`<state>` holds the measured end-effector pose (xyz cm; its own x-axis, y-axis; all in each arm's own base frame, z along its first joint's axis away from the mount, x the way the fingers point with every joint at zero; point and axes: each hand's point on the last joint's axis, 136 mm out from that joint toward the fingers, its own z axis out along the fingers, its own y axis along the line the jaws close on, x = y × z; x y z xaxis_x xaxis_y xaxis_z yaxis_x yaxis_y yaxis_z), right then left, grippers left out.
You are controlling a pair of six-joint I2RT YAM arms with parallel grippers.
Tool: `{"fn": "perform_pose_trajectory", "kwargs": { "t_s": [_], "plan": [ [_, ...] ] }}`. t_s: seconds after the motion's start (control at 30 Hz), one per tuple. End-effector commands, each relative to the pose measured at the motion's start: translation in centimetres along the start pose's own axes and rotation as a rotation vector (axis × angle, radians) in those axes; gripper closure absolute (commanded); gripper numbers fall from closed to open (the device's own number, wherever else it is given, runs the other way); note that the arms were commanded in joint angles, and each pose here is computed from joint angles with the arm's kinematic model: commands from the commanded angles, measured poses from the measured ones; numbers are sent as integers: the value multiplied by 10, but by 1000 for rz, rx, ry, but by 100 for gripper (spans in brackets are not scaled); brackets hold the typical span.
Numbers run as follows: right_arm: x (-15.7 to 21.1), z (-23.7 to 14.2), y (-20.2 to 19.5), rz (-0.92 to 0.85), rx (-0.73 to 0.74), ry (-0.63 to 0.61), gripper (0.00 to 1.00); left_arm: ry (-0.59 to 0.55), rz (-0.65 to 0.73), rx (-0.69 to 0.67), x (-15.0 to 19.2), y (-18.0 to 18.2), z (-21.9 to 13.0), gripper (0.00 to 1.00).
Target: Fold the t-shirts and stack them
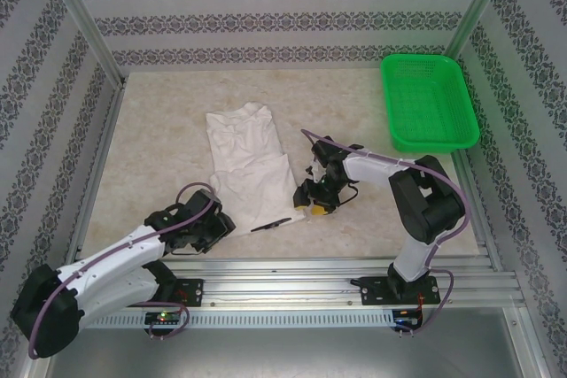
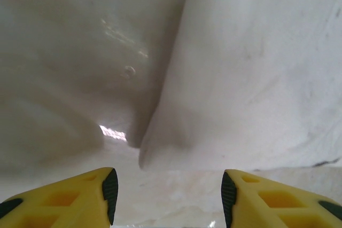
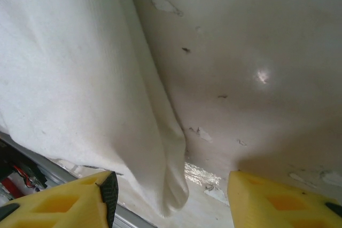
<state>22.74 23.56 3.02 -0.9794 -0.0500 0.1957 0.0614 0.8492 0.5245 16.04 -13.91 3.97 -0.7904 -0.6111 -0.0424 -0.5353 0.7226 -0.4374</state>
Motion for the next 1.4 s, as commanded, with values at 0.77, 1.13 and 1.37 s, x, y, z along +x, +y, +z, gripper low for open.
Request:
{"fn": "perform_pose_trajectory", "kwargs": {
  "t_s": [0.77, 1.13, 1.37],
  "plan": [
    [1, 23, 22, -31, -20, 63, 62, -80, 47, 100, -30, -91, 46, 60],
    [0, 21, 22, -26, -29, 61, 68, -67, 68, 142, -32, -119, 46, 67],
    [-1, 18, 21, -19, -32, 55, 77, -62, 83, 129, -30, -116, 41, 85]
  ]
}}
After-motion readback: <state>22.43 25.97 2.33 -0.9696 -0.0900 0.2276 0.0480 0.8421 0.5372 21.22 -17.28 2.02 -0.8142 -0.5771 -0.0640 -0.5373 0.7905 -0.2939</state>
